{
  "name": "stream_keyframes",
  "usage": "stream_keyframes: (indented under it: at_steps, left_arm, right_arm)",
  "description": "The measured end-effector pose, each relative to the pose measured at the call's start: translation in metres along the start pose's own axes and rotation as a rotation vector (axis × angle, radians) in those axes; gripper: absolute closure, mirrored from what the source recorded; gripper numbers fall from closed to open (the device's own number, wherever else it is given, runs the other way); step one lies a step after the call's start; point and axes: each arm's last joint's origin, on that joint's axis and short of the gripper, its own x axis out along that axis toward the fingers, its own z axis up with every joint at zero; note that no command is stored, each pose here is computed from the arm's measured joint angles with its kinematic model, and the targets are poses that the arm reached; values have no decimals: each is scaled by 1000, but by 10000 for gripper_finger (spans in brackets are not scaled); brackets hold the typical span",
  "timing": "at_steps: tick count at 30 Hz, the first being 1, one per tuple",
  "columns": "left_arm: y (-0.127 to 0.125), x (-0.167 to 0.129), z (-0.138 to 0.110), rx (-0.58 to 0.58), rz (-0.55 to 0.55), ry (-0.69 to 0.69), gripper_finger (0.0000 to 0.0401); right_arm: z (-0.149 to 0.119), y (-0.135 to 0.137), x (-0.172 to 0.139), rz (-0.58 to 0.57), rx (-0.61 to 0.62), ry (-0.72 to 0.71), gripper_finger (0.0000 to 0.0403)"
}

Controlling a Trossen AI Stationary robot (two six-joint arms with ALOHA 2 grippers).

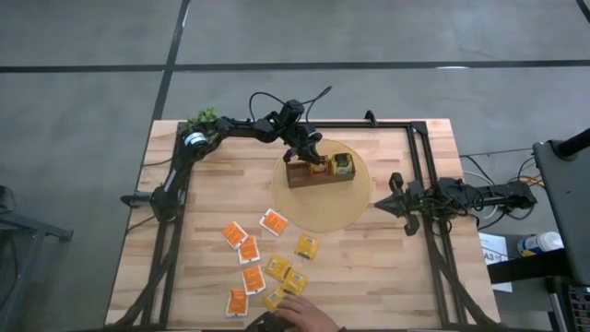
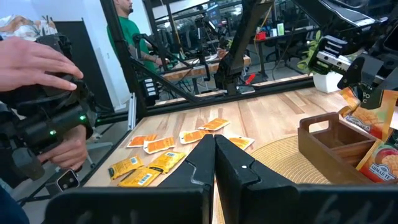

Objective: Pick & Place Tea
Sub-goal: Put the orange tea bag into the middle section of the wooden organizer

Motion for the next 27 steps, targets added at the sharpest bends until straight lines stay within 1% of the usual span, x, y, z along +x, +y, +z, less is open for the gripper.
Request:
stream_keyframes:
  at_steps: [9,16,18,20,23,27]
  left_arm:
    - [1,-2,0,2,9,-1,394]
    - [3,-3,-1,-38,71,-3,394]
    - [3,-4,-1,-40,74,-3,394]
    - [3,-5,0,-38,56,-5,394]
    - [2,-7,2,-75,-12,-10,394]
    - [2,-14,4,-108,-35,-20,394]
  right_arm:
    - [0,0,0,0,0,0,394]
    - [0,0,0,0,0,0,394]
    - [0,0,0,0,0,0,394]
    - [0,0,0,0,0,0,394]
    - [0,0,0,0,0,0,394]
    - [0,0,0,0,0,0,394]
